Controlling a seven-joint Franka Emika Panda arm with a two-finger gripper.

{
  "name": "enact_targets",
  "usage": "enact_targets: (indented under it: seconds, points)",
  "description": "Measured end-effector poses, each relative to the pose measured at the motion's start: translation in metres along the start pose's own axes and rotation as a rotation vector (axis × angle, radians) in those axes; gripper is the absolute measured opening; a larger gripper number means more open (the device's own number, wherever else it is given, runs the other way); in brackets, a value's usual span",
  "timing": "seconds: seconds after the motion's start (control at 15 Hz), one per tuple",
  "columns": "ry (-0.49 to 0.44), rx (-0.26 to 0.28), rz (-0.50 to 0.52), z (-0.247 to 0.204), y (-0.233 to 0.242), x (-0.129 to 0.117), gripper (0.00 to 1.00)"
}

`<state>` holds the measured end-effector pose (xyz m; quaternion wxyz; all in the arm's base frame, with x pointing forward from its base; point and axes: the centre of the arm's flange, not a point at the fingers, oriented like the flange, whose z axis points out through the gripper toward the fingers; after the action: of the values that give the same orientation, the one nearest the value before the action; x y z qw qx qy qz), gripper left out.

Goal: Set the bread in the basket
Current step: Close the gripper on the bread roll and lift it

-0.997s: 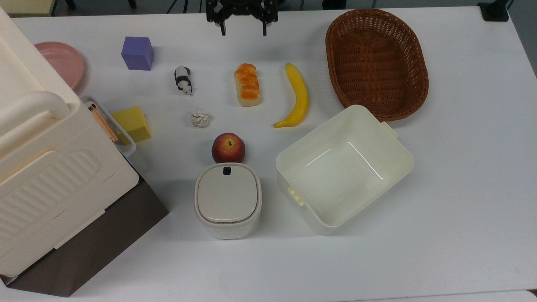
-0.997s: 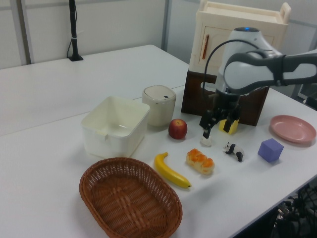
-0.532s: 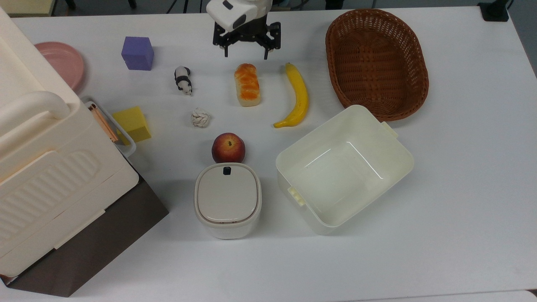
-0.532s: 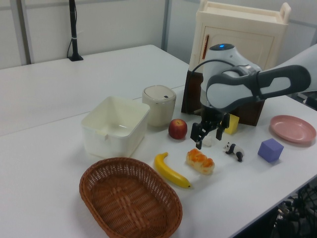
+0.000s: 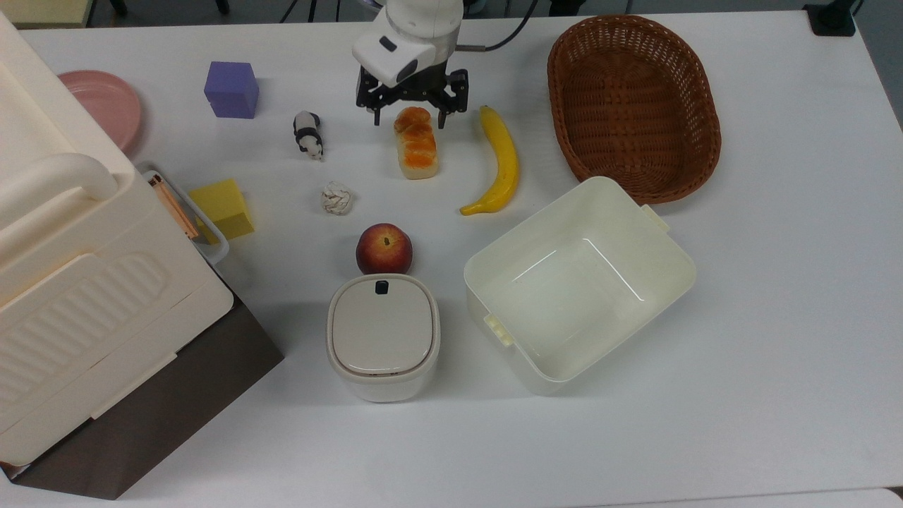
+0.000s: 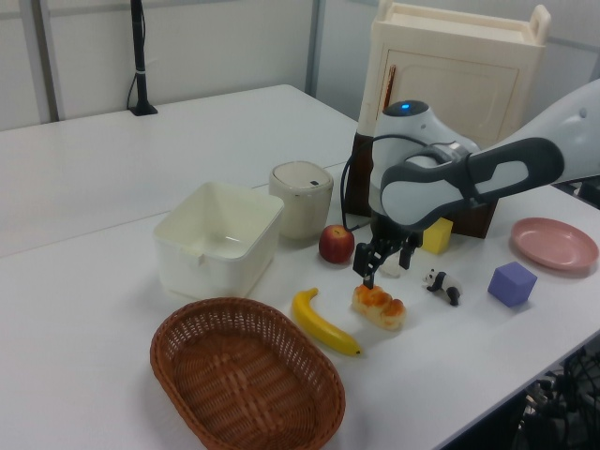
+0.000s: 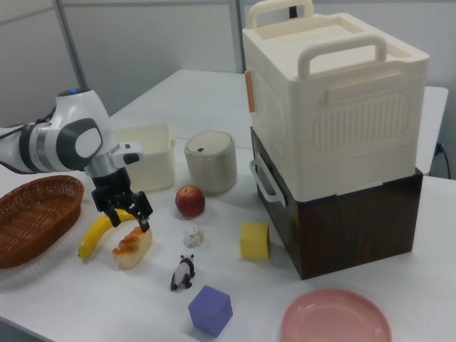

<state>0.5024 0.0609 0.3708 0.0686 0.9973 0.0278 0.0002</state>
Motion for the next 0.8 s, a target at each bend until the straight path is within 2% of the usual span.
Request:
enact_targets:
  seconds: [0.47,0.8]
  points:
    - [-0.050,-0.003,-0.008,0.029,-0.004,0.004,1.00]
    - [-0.049,-0.001,-0.004,0.038,-0.003,0.006,1.00]
